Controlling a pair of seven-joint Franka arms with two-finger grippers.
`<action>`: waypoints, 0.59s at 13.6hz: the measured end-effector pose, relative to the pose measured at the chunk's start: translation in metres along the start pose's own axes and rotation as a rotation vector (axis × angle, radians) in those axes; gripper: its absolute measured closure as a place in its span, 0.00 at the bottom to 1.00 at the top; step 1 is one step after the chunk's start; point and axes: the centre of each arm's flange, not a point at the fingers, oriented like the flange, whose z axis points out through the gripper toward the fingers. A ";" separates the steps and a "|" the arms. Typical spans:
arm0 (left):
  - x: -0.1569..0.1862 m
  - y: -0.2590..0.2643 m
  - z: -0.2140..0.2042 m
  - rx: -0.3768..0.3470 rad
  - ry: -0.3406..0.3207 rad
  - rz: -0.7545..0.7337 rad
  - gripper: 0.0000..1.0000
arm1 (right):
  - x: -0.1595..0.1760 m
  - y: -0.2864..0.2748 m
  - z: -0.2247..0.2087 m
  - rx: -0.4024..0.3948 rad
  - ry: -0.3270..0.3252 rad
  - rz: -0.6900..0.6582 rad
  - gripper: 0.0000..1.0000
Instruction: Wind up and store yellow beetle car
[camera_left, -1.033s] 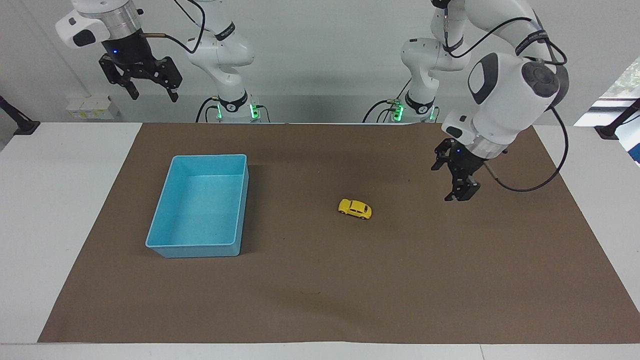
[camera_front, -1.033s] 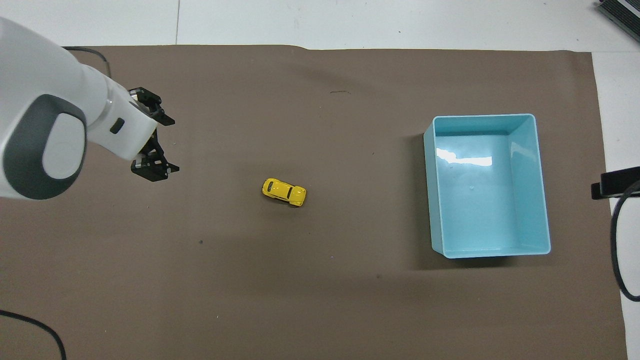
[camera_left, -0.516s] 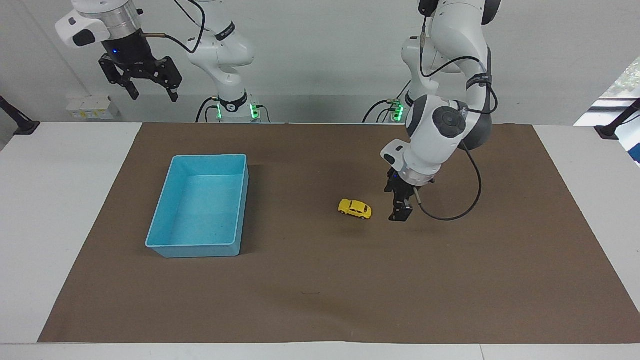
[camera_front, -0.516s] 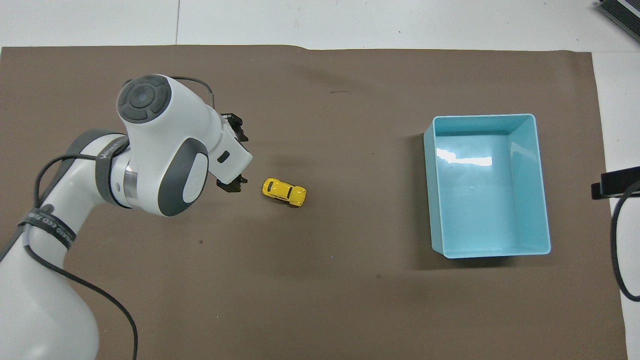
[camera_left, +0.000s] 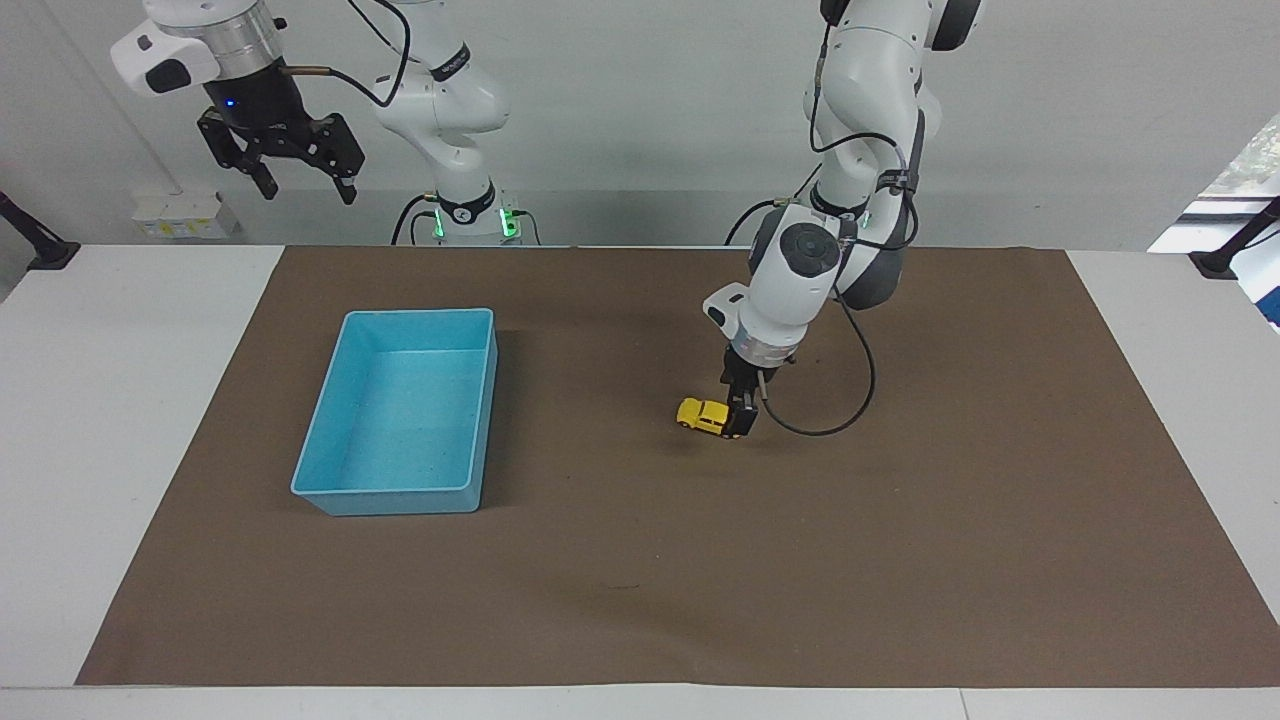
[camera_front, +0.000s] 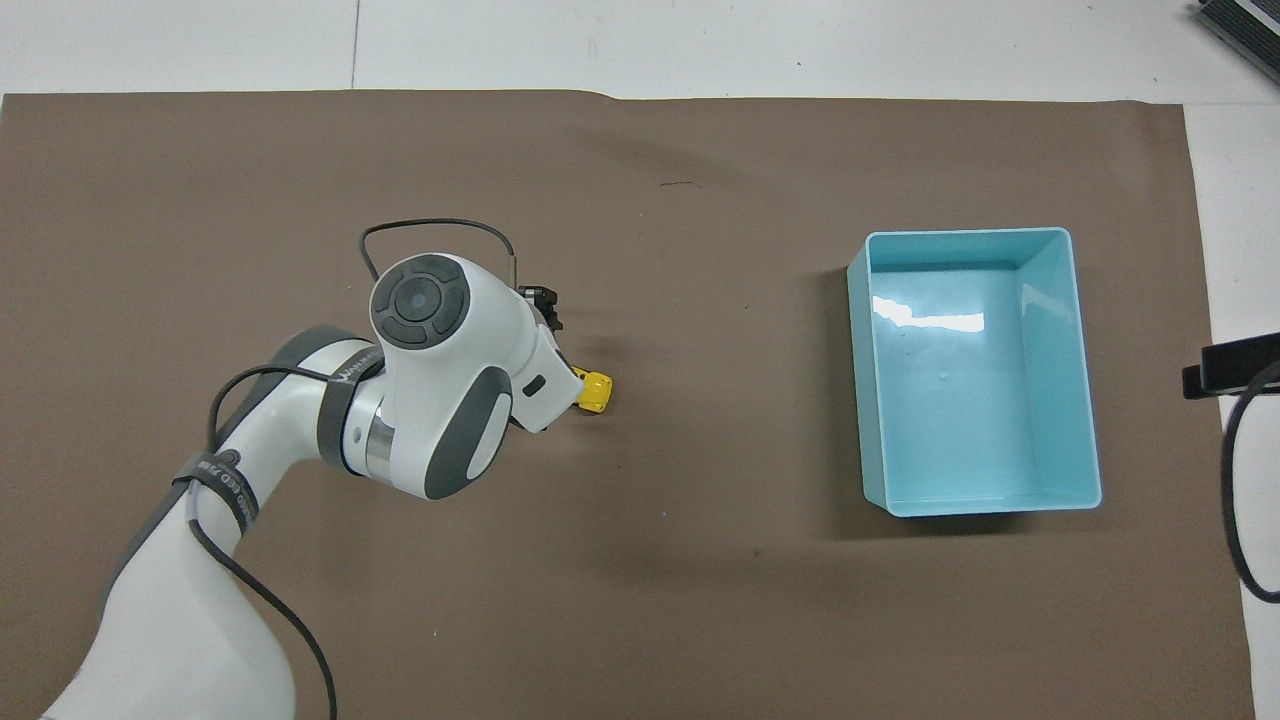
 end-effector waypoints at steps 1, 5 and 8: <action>0.005 0.005 0.008 -0.002 -0.002 0.001 0.00 | 0.000 0.000 0.000 0.000 0.000 0.000 0.00; 0.004 0.013 0.031 -0.018 -0.015 -0.002 0.00 | 0.000 0.000 0.000 0.000 0.000 0.000 0.00; 0.010 0.019 0.039 -0.015 -0.035 -0.013 0.08 | 0.000 0.000 0.000 0.000 0.000 0.000 0.00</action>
